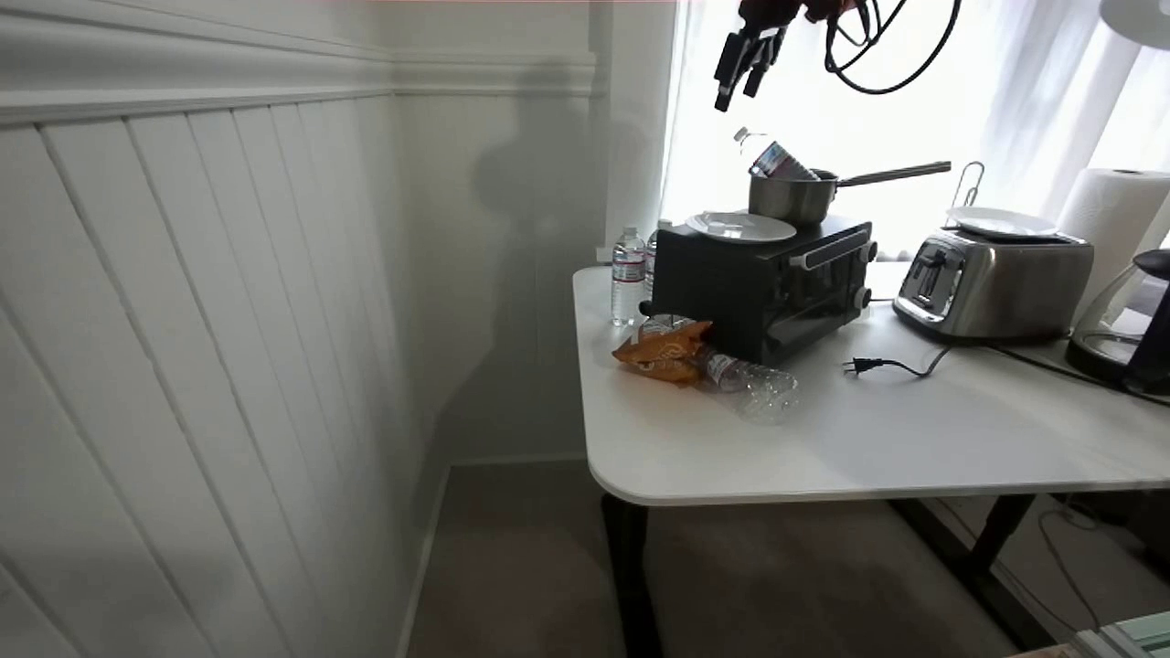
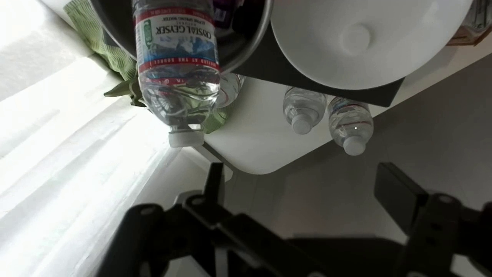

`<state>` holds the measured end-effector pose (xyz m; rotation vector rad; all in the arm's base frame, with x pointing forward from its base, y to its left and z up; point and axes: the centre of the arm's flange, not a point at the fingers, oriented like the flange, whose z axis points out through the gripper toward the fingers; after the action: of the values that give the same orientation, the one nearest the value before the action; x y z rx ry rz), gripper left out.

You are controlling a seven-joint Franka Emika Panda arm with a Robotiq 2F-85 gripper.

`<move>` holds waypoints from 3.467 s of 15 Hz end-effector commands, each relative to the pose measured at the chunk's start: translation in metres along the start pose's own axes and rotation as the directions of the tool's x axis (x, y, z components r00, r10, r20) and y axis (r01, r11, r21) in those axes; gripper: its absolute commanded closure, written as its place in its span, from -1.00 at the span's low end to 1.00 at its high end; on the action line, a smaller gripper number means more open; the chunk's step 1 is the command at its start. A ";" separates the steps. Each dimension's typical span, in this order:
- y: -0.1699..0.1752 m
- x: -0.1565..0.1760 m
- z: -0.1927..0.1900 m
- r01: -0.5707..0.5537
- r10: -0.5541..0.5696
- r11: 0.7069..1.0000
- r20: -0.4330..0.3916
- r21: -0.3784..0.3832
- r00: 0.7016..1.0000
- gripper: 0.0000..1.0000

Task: Remove the water bottle from the pot.

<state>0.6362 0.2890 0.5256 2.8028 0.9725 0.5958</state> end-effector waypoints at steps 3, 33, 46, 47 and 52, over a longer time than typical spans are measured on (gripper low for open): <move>0.030 0.015 0.024 -0.020 0.017 0.997 -0.041 -0.070 0.999 -1.00; 0.064 0.034 0.046 -0.054 0.065 0.981 0.052 -0.184 0.997 0.84; 0.139 0.031 -0.095 -0.472 0.435 0.850 -0.197 -0.232 0.879 0.84; 0.149 0.027 -0.104 -0.507 0.468 0.830 -0.204 -0.234 0.860 0.84; 0.208 0.013 -0.141 -0.664 0.601 0.708 -0.287 -0.240 0.746 0.84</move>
<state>0.7009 0.1529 0.6719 2.7578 0.0057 0.9376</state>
